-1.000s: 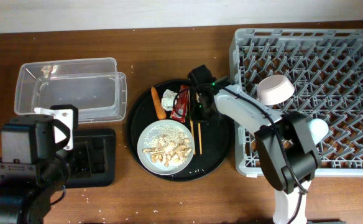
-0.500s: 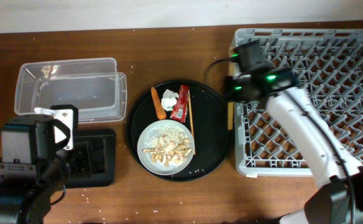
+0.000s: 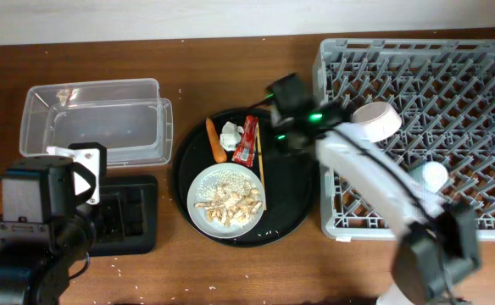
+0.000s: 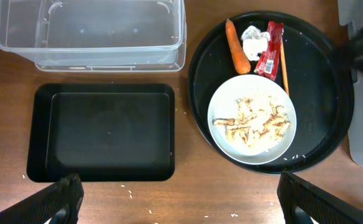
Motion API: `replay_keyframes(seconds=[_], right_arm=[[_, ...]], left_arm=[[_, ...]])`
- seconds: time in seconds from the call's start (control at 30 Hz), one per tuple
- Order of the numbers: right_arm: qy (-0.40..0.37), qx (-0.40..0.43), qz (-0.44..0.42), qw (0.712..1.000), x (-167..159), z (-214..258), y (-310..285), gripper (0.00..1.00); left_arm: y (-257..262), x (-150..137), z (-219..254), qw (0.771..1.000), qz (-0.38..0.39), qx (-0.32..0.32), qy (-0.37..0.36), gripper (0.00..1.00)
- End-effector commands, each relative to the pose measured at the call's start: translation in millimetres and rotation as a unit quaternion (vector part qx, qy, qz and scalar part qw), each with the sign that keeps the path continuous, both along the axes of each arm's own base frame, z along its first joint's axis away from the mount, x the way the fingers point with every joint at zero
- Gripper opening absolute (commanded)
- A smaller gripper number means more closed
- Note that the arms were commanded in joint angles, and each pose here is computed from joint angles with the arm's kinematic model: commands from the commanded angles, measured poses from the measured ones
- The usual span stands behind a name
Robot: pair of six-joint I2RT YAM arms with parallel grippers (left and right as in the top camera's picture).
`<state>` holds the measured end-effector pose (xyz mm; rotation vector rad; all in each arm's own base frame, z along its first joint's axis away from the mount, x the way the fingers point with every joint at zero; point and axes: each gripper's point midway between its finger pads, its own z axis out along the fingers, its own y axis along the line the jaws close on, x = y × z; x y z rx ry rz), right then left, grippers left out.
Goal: Sort waste into correct bins and load items into the dishwasher rack
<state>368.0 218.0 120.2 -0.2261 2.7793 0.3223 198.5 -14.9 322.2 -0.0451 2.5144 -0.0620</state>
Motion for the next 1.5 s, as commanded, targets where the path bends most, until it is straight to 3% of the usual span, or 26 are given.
replay_keyframes(seconds=[0.0, 0.13, 0.23, 0.33, 0.47, 0.5, 0.57, 0.7, 0.73, 0.77, 0.83, 0.87, 0.9, 0.97, 1.0, 1.03, 1.07, 1.13, 1.23, 1.3, 1.37, 1.47], right_arm=[[0.033, -0.029, -0.028, 0.999, 5.2, -59.3, 17.8, 0.41], [0.089, -0.058, -0.048, 0.993, 0.5, -126.4, 16.9, 0.40], [0.105, -0.068, -0.052, 0.991, -3.8, -139.1, 13.5, 0.04], [0.078, -0.080, -0.085, 0.990, 10.5, -90.7, -14.8, 0.04], [-0.086, -0.036, -0.091, 0.991, 32.2, 64.9, -86.1, 0.04], [-0.110, -0.034, -0.110, 0.987, 35.3, 84.4, -110.5, 0.04], [-0.092, -0.055, -0.154, 0.982, 39.5, 75.7, -163.5, 0.04], [0.014, -0.092, -0.137, 0.986, 35.7, -3.2, -172.1, 0.04], [0.019, -0.083, -0.132, 0.988, 35.3, -6.0, -167.4, 0.06], [0.017, -0.079, -0.129, 0.988, 35.0, -3.7, -164.4, 0.15], [-0.019, -0.066, -0.131, 0.989, 32.3, 27.5, -163.6, 0.49], [-0.051, -0.032, -0.122, 0.991, 27.6, 56.6, -154.9, 0.56], [-0.088, 0.025, -0.100, 0.991, 15.5, 95.7, -138.0, 0.56], [-0.154, 0.052, -0.071, 0.984, -11.7, 150.4, -121.8, 0.58], [-0.175, 0.060, -0.059, 0.981, -25.3, 168.3, -115.6, 0.68], [-0.200, 0.071, -0.045, 0.976, -46.1, 189.7, -110.6, 0.98], [-0.209, 0.093, -0.022, 0.973, -73.3, 206.1, -102.4, 0.98], [-0.199, 0.095, -0.014, 0.975, -98.0, 208.5, -104.8, 0.98], [-0.190, -0.011, -0.102, 0.976, -145.9, 201.5, -170.7, 0.98], [-0.274, -0.011, -0.123, 0.954, -162.7, 230.5, -186.2, 0.98], [-0.386, 0.002, -0.163, 0.908, -157.8, 251.0, -204.4, 0.98], [-0.380, -0.014, -0.199, 0.903, -157.8, 159.9, -221.1, 0.98]], left_arm=[[3.1, -0.6, 3.1, 1.000, 0.009, 0.002, -0.007, 0.99], [3.1, -0.6, 3.1, 1.000, 0.009, 0.002, -0.007, 0.99], [3.1, -0.6, 3.1, 1.000, 0.009, 0.002, -0.007, 0.99], [3.1, -0.6, 3.1, 1.000, 0.009, 0.002, -0.007, 0.99], [3.1, -0.6, 3.1, 1.000, 0.009, 0.002, -0.007, 0.99], [3.1, -0.6, 3.1, 1.000, 0.009, 0.002, -0.007, 0.99], [3.1, -0.6, 3.1, 1.000, 0.009, 0.002, -0.007, 0.99], [3.2, -0.6, 3.1, 1.000, 0.010, 0.002, -0.007, 0.99], [3.1, -0.6, 3.1, 1.000, 0.009, 0.002, -0.007, 0.99], [3.1, -0.6, 3.1, 1.000, 0.009, 0.002, -0.007, 0.99], [3.1, -0.6, 3.1, 1.000, 0.009, 0.002, -0.007, 0.99], [3.1, -0.6, 3.1, 1.000, 0.009, 0.002, -0.007, 0.99], [3.2, -0.6, 3.1, 1.000, 0.010, 0.002, -0.007, 0.99], [3.1, -0.6, 3.1, 1.000, 0.009, 0.002, -0.007, 0.99], [3.1, -0.6, 3.1, 1.000, 0.009, 0.002, -0.007, 0.99], [3.1, -0.6, 3.1, 1.000, 0.009, 0.002, -0.007, 0.99], [3.1, -0.6, 3.1, 1.000, 0.009, 0.002, -0.007, 0.99], [3.2, -0.6, 3.1, 1.000, 0.010, 0.002, -0.007, 0.99], [3.1, -0.6, 3.1, 1.000, 0.009, 0.002, -0.007, 0.99], [3.2, -0.6, 3.1, 1.000, 0.009, 0.002, -0.007, 0.99], [3.1, -0.6, 3.1, 1.000, 0.009, 0.002, -0.007, 0.99], [3.1, -0.6, 3.1, 1.000, 0.009, 0.002, -0.007, 0.99]])
